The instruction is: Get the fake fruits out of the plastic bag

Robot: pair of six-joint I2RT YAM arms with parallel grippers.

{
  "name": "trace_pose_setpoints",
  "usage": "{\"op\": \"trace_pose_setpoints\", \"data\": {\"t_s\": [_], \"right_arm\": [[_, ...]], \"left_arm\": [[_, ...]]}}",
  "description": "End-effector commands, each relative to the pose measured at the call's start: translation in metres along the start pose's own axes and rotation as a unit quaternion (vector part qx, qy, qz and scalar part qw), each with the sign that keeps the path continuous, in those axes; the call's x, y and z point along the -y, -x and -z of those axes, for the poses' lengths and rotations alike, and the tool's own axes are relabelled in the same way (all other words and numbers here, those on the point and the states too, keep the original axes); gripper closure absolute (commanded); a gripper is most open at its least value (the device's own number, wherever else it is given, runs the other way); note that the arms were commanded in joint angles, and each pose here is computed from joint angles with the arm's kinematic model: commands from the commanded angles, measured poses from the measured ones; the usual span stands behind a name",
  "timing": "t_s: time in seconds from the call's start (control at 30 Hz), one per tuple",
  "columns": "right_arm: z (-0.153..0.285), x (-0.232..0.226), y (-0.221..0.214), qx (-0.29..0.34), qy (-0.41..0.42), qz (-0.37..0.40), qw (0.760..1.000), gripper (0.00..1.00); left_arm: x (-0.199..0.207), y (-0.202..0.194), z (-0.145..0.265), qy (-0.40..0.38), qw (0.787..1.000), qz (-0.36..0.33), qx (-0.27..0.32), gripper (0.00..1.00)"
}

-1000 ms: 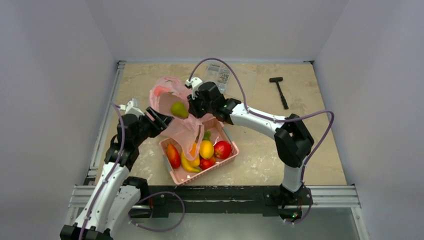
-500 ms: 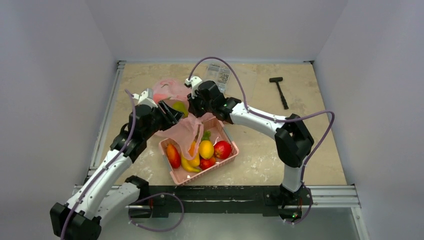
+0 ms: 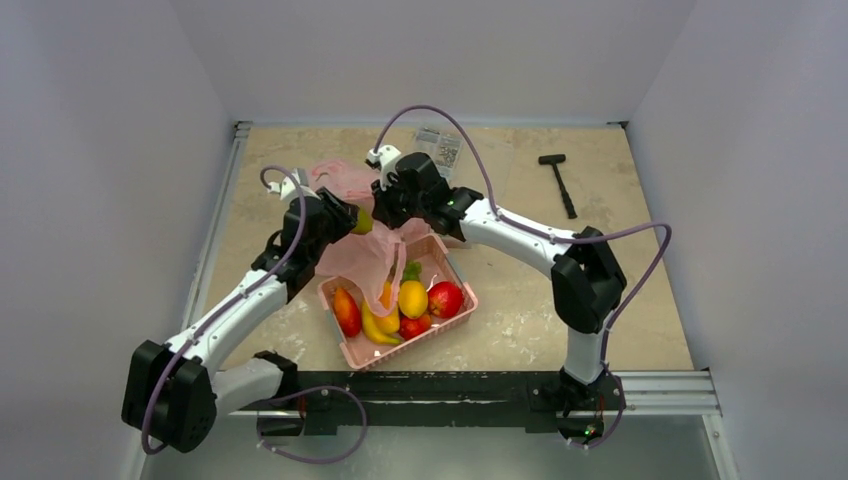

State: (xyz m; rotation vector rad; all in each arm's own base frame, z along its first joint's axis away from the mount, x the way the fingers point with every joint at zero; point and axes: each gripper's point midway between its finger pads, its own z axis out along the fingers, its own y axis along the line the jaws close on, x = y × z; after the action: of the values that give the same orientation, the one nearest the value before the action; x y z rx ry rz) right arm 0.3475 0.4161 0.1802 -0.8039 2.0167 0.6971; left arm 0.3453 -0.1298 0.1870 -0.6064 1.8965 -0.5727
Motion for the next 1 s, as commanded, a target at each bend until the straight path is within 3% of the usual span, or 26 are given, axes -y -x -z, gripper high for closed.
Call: {"op": "trace_pose_setpoints", "data": {"t_s": [0.0, 0.33, 0.5, 0.63, 0.97], "right_arm": [[-0.006, 0.002, 0.021, 0.022, 0.031, 0.000, 0.999, 1.00], [-0.021, 0.004, 0.010, 0.004, 0.063, -0.006, 0.998, 1.00], [-0.024, 0.007, 0.008, 0.000, 0.060, -0.003, 0.998, 1.00], [-0.025, 0.008, 0.007, -0.001, 0.062, -0.002, 0.998, 1.00], [-0.028, 0.011, 0.002, -0.007, 0.062, -0.001, 0.998, 1.00]], "left_arm": [[-0.002, 0.012, -0.017, 0.004, 0.999, 0.027, 0.029, 0.61], [-0.025, 0.002, -0.079, 0.010, 0.998, 0.043, -0.055, 0.56], [-0.021, -0.011, -0.099, 0.014, 0.994, 0.045, -0.102, 0.40], [-0.023, -0.009, -0.110, 0.021, 0.994, 0.041, -0.095, 0.33], [-0.013, -0.008, -0.127, 0.012, 0.993, 0.001, -0.119, 0.33]]}}
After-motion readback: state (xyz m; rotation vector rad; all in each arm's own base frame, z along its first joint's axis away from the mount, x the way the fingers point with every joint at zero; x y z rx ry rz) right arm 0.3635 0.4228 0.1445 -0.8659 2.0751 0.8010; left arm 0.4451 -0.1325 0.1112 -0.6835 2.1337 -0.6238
